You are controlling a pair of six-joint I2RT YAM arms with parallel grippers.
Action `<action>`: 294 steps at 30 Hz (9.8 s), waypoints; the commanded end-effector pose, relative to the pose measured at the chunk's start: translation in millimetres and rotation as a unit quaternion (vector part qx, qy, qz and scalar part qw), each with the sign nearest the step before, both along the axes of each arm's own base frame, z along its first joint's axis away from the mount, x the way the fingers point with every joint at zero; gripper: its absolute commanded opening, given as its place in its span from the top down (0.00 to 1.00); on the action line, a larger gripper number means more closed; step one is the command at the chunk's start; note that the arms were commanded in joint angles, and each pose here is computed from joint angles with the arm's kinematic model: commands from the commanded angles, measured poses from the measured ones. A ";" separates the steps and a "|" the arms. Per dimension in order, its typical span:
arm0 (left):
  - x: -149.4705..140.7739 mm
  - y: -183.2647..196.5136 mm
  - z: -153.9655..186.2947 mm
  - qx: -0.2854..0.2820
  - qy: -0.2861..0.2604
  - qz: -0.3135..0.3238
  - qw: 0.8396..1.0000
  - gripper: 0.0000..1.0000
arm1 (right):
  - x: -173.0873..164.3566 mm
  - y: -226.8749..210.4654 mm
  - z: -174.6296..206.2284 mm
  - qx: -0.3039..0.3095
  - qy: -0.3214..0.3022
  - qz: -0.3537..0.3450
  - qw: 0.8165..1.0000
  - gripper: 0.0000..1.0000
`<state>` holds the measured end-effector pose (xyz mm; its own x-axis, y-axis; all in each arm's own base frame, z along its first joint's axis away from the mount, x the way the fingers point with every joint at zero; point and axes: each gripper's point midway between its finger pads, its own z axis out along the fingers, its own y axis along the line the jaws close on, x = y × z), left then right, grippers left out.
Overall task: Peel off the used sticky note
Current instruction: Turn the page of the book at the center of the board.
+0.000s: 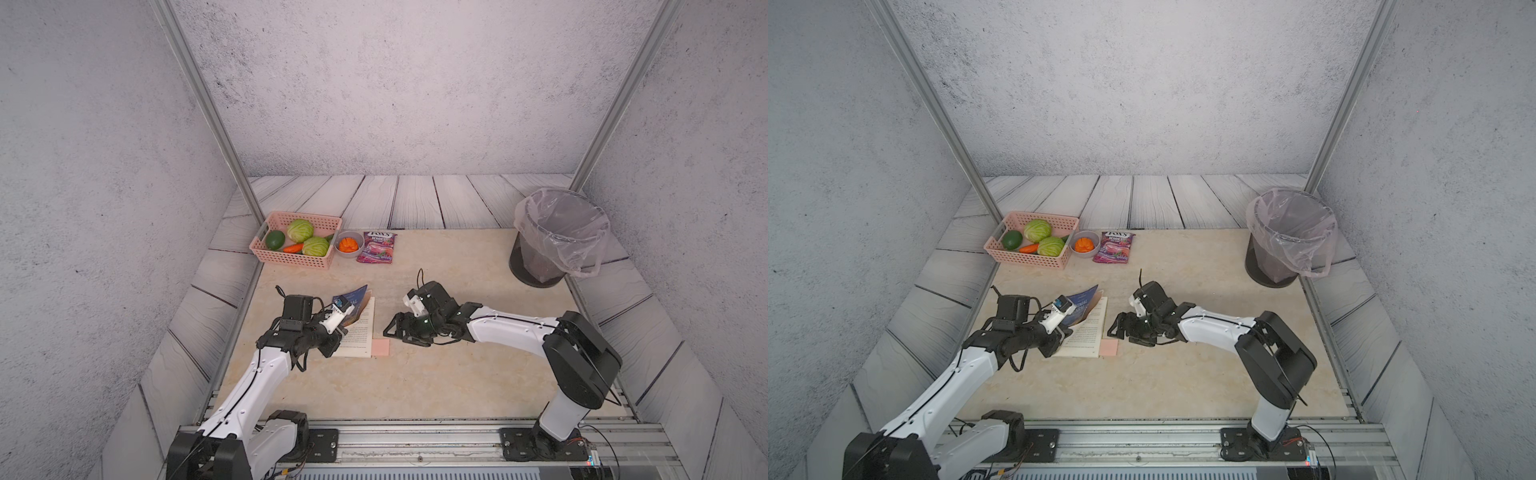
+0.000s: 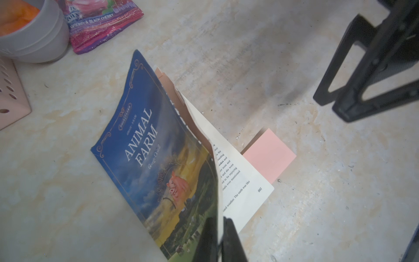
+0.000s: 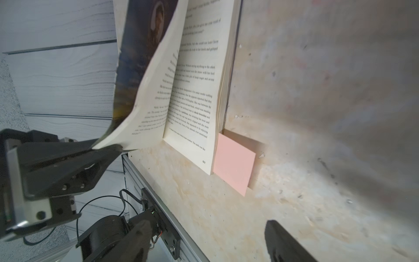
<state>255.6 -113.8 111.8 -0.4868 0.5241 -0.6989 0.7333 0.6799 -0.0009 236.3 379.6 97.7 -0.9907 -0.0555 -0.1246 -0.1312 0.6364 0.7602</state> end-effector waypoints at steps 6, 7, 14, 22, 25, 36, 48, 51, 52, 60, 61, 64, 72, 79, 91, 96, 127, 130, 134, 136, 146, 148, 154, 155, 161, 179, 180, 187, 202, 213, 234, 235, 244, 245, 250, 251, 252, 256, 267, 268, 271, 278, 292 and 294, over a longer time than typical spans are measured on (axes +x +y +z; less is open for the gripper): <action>7.8 -3.4 15.1 -0.023 -0.009 0.019 1.000 1.00 | -5.6 43.6 14.9 0.070 0.009 0.018 0.997 0.17; 7.5 -3.1 14.0 -0.023 -0.006 0.021 1.000 1.00 | -6.5 45.7 14.4 0.073 0.011 0.020 0.997 0.17; 8.1 -2.0 11.7 -0.025 0.000 0.030 0.999 1.00 | -5.6 62.3 -3.8 0.072 0.019 0.022 0.997 0.24; 7.3 -1.7 8.2 -0.025 0.007 0.033 0.999 1.00 | 1.6 78.6 -21.4 0.075 0.024 0.022 0.997 0.25; 7.1 -1.9 6.8 -0.025 0.008 0.033 0.999 1.00 | 3.5 80.7 -28.4 0.070 0.025 0.020 0.997 0.25; 7.0 -1.7 6.2 -0.026 0.008 0.035 0.999 1.00 | 2.6 81.3 -48.2 0.050 0.035 0.018 0.998 0.23; 5.3 -2.2 0.8 -0.025 0.016 0.032 0.999 1.00 | 0.3 93.0 -35.9 0.063 0.031 0.032 0.997 0.23; 5.1 -2.2 0.1 -0.025 0.017 0.032 0.999 1.00 | 0.6 93.8 -32.4 0.065 0.028 0.034 0.997 0.23; 5.5 -2.4 0.5 -0.025 0.016 0.031 0.999 1.00 | 1.4 94.3 -31.3 0.065 0.027 0.033 0.997 0.23; 4.8 -2.4 -0.2 -0.025 0.017 0.030 0.999 1.00 | 2.0 97.8 -33.7 0.071 0.032 0.034 0.996 0.23; 4.4 -2.5 -1.0 -0.025 0.019 0.030 0.999 1.00 | 2.4 98.4 -31.2 0.076 0.030 0.033 0.996 0.22; 4.0 -3.0 -2.2 -0.025 0.021 0.028 0.999 1.00 | 3.4 100.9 -22.6 0.095 0.020 0.035 0.995 0.21; 2.5 -2.5 -3.8 -0.022 0.020 0.025 0.999 1.00 | 8.2 108.7 -16.1 0.131 0.017 0.028 0.991 0.18; -3.5 -3.9 -9.9 -0.022 0.030 0.015 0.999 1.00 | 13.1 110.3 -13.3 0.126 0.014 0.021 0.992 0.18; -7.3 -3.6 -15.1 -0.017 0.036 0.009 0.999 1.00 | 12.7 107.7 0.5 0.160 0.016 0.003 0.987 0.17; -8.0 -3.9 -16.4 -0.017 0.039 0.008 0.999 1.00 | 15.8 111.2 6.6 0.179 0.022 -0.005 0.984 0.17; -14.4 -10.1 -18.4 -0.029 0.052 -0.013 0.998 1.00 | 33.3 114.7 -12.0 0.135 0.078 -0.060 0.986 0.21; -16.2 -10.8 -19.1 -0.030 0.055 -0.017 0.998 1.00 | 32.7 114.3 -19.7 0.125 0.087 -0.063 0.986 0.29; -19.5 -12.3 -19.4 -0.032 0.060 -0.024 0.997 1.00 | 33.4 114.4 -22.9 0.118 0.088 -0.063 0.987 0.45; -20.1 -12.6 -19.3 -0.032 0.062 -0.026 0.997 1.00 | 33.8 114.8 -21.7 0.117 0.085 -0.062 0.987 0.56; -27.6 -9.5 7.0 -0.016 0.062 -0.040 0.997 0.38 | 31.7 104.7 -20.5 0.086 0.062 -0.056 0.993 1.00; -29.6 -8.6 16.8 -0.014 0.062 -0.040 0.997 0.20 | 31.9 102.0 -19.5 0.075 0.054 -0.053 0.994 1.00; -21.8 -7.2 37.6 -0.023 0.057 -0.019 0.998 0.02 | 28.8 85.7 -9.1 0.018 0.004 -0.023 1.000 1.00; -16.6 -6.3 39.0 -0.025 0.052 -0.008 0.998 0.02 | 28.4 80.9 -6.6 0.005 -0.010 -0.017 1.000 1.00; 18.4 0.4 35.4 -0.036 0.053 0.069 0.996 0.02 | 21.5 55.7 6.0 -0.062 -0.068 0.028 0.995 1.00; 84.8 9.8 49.8 -0.075 0.091 0.236 0.965 0.02 | 22.2 57.9 20.8 -0.118 -0.134 0.094 0.979 1.00; 88.1 9.8 51.0 -0.077 0.092 0.243 0.963 0.01 | 22.0 58.2 20.8 -0.120 -0.135 0.095 0.979 1.00; 103.9 -8.0 60.4 -0.075 0.094 0.255 0.960 0.02 | 24.9 61.3 18.9 -0.134 -0.144 0.097 0.976 1.00; 127.2 -23.5 31.4 -0.018 0.113 0.303 0.946 0.02 | 28.7 69.3 24.6 -0.142 -0.161 0.094 0.972 1.00; 132.1 -35.0 18.3 -0.018 0.141 0.296 0.944 0.02 | 28.5 73.8 25.6 -0.150 -0.177 0.096 0.968 1.00; 145.8 -62.3 59.9 -0.113 0.128 0.271 0.947 0.01 | 28.1 75.9 22.4 -0.134 -0.189 0.097 0.968 1.00; 145.2 -63.0 61.4 -0.117 0.129 0.271 0.947 0.01 | 27.4 75.6 20.9 -0.135 -0.188 0.097 0.968 1.00; 148.7 -52.0 77.4 -0.140 0.124 0.292 0.938 0.01 | 29.8 67.3 12.3 -0.146 -0.192 0.080 0.967 1.00; 149.7 -49.6 79.2 -0.138 0.119 0.297 0.937 0.01 | 29.3 66.2 10.8 -0.148 -0.191 0.080 0.967 1.00; 154.1 -32.5 89.1 -0.133 0.087 0.326 0.932 0.00 | 32.3 55.8 8.8 -0.163 -0.192 0.057 0.966 1.00; 154.6 -30.0 91.2 -0.134 0.084 0.329 0.931 0.00 | 33.2 53.6 9.7 -0.165 -0.192 0.051 0.966 1.00; 155.1 -27.5 92.7 -0.135 0.081 0.332 0.930 0.00 | 33.4 51.6 9.4 -0.167 -0.191 0.047 0.966 1.00; 156.1 -15.6 99.8 -0.141 0.071 0.349 0.924 0.00 | 29.1 50.7 9.5 -0.165 -0.186 0.052 0.967 1.00; 167.3 -27.6 92.8 -0.151 0.107 0.348 0.919 0.02 | 25.1 56.0 12.3 -0.145 -0.192 0.069 0.968 1.00; 168.9 -29.3 89.5 -0.142 0.111 0.349 0.920 0.02 | 25.7 56.3 13.4 -0.144 -0.194 0.070 0.968 1.00; 171.3 -35.3 79.0 -0.119 0.123 0.350 0.921 0.02 | 25.9 57.3 14.7 -0.142 -0.197 0.072 0.968 1.00; 169.2 -43.3 48.2 -0.080 0.161 0.356 0.917 0.01 | 29.3 58.9 18.3 -0.145 -0.203 0.070 0.966 1.00; 164.8 -52.0 9.4 -0.027 0.215 0.362 0.906 0.01 | 31.7 61.7 21.1 -0.145 -0.208 0.071 0.965 1.00; 163.4 -53.1 5.2 -0.021 0.218 0.362 0.906 0.02 | 32.5 61.4 21.9 -0.145 -0.209 0.070 0.965 1.00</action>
<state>420.4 -164.2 117.4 -0.9214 -0.0773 -0.3810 0.0187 0.9701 -0.2422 266.3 438.1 97.0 -0.8634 -0.2760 -0.4224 -0.4562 0.7845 0.4201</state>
